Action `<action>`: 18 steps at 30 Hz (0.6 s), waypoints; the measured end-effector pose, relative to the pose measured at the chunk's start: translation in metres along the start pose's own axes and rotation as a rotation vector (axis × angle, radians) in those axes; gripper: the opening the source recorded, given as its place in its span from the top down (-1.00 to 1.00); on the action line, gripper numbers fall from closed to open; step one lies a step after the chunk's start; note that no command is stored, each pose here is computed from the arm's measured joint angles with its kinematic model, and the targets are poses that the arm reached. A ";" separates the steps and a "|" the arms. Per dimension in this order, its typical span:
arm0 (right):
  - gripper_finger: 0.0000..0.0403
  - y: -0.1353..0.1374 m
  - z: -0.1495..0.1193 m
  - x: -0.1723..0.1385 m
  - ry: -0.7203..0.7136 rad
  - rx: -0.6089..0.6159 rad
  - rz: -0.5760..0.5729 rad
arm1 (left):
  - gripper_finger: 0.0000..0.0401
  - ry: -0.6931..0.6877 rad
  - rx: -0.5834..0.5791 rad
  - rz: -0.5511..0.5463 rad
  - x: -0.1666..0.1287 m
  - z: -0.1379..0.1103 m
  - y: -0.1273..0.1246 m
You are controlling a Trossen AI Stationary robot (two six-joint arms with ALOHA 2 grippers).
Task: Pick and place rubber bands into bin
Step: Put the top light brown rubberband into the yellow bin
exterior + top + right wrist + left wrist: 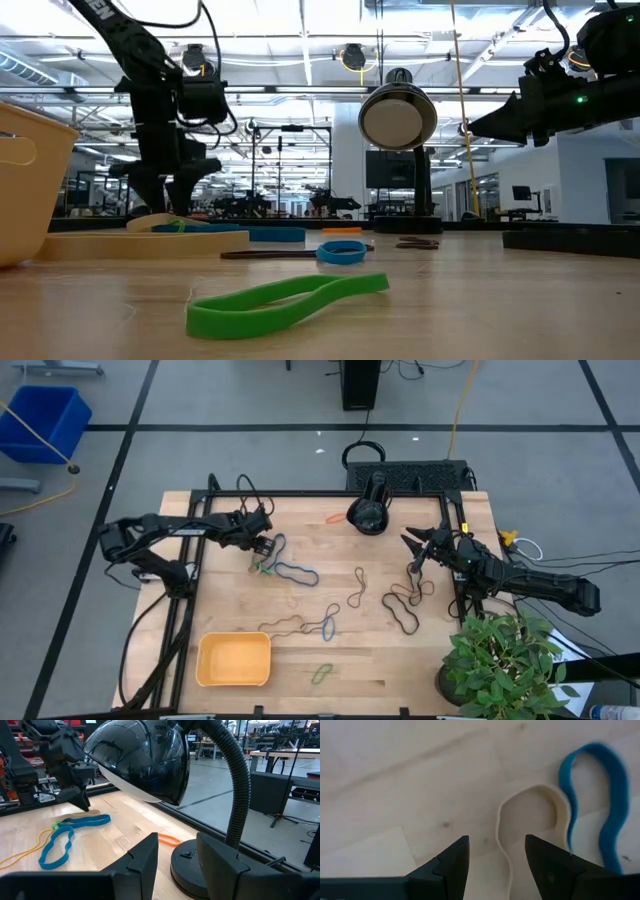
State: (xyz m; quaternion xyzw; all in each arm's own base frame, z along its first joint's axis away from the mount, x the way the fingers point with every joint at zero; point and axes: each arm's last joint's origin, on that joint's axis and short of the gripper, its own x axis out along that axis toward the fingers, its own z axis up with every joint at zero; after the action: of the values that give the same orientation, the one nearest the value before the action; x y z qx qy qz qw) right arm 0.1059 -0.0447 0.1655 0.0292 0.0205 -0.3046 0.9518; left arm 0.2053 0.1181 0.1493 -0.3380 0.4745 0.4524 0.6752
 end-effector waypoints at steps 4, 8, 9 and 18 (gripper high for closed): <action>0.35 0.000 0.000 0.000 0.000 -0.034 0.000 | 0.00 0.034 -0.002 -0.003 0.006 -0.001 -0.001; 0.35 0.000 0.000 0.000 0.000 -0.057 0.000 | 0.00 0.058 -0.003 0.007 0.010 -0.003 -0.001; 0.35 0.000 0.000 0.000 0.001 -0.057 0.000 | 0.00 0.062 -0.005 0.010 0.011 -0.003 -0.002; 0.35 0.000 0.000 0.000 0.000 -0.057 0.000 | 0.30 0.087 -0.046 -0.001 0.014 -0.003 -0.003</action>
State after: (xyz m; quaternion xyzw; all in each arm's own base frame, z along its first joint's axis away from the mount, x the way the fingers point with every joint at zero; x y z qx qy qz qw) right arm 0.1059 -0.0447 0.1655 0.0019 0.0294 -0.3040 0.9522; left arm 0.2088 0.1180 0.1351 -0.3732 0.4928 0.4475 0.6463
